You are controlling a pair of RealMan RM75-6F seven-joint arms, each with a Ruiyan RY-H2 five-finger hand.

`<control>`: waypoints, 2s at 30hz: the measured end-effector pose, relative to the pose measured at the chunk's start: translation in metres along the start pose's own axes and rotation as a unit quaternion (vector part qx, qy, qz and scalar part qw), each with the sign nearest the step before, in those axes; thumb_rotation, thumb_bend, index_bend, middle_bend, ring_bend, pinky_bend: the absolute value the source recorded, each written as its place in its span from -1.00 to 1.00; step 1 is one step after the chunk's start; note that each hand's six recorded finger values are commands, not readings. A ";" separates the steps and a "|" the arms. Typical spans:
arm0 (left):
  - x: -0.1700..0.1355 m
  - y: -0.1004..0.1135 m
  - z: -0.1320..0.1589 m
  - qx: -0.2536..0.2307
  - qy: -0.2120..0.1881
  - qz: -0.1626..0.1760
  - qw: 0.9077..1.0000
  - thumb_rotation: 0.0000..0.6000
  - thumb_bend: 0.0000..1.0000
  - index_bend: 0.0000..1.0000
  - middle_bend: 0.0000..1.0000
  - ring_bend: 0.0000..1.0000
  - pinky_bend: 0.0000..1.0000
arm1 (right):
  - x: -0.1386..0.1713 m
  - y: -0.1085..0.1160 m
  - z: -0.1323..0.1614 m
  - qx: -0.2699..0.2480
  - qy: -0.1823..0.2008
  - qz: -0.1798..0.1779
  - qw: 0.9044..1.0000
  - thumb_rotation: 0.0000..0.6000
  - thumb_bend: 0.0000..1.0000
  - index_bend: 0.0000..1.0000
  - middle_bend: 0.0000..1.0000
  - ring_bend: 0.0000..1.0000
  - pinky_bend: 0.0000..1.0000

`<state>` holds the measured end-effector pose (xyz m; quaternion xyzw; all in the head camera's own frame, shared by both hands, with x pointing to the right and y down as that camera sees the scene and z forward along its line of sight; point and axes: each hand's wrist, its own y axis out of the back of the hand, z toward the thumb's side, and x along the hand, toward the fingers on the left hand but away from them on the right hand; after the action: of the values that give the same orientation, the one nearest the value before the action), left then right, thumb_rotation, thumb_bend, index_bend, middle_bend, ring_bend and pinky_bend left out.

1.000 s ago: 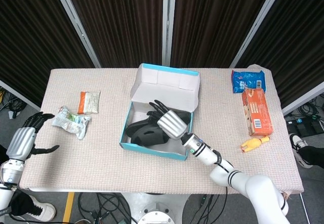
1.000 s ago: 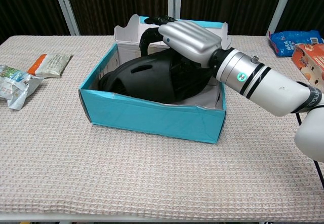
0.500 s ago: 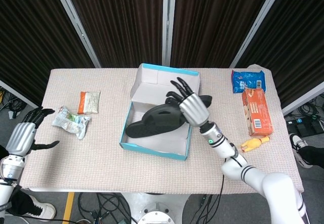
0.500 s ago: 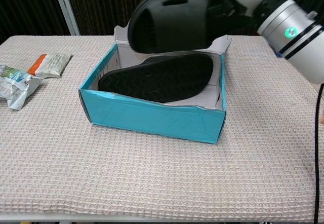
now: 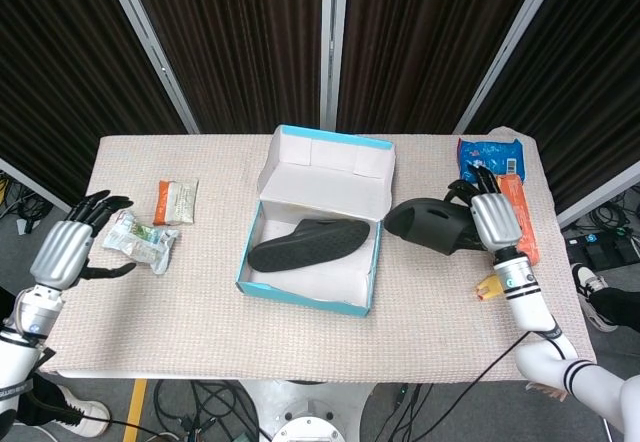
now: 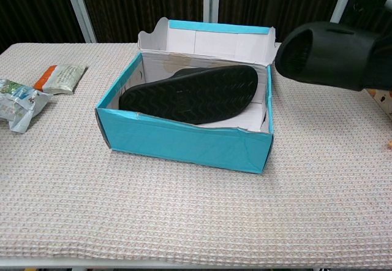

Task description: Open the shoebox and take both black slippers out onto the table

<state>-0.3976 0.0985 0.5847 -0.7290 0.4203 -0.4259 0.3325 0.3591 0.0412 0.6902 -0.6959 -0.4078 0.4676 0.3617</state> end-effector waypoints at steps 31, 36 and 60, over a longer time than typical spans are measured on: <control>0.125 -0.080 0.176 -0.054 -0.092 -0.135 0.985 1.00 -1.00 -0.55 -0.50 -0.57 -0.30 | -0.014 0.103 0.028 0.123 -0.020 0.010 0.992 1.00 -1.00 -1.00 -1.00 -1.00 -1.00; 0.135 -0.101 0.208 -0.037 -0.100 -0.149 0.983 1.00 -1.00 -0.55 -0.50 -0.57 -0.25 | -0.010 0.107 0.020 0.115 -0.023 -0.005 0.993 1.00 -1.00 -1.00 -1.00 -1.00 -1.00; 0.145 -0.185 0.189 0.055 0.020 -0.170 0.984 1.00 -1.00 -0.52 -0.41 -0.43 -0.15 | -0.006 0.093 0.004 0.107 -0.031 0.005 0.994 1.00 -1.00 -1.00 -1.00 -1.00 -1.00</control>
<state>-0.1248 0.0710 0.7112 -0.7618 0.2725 -0.5135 0.2859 0.3755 -0.0010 0.6092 -0.6403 -0.3631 0.5318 0.4188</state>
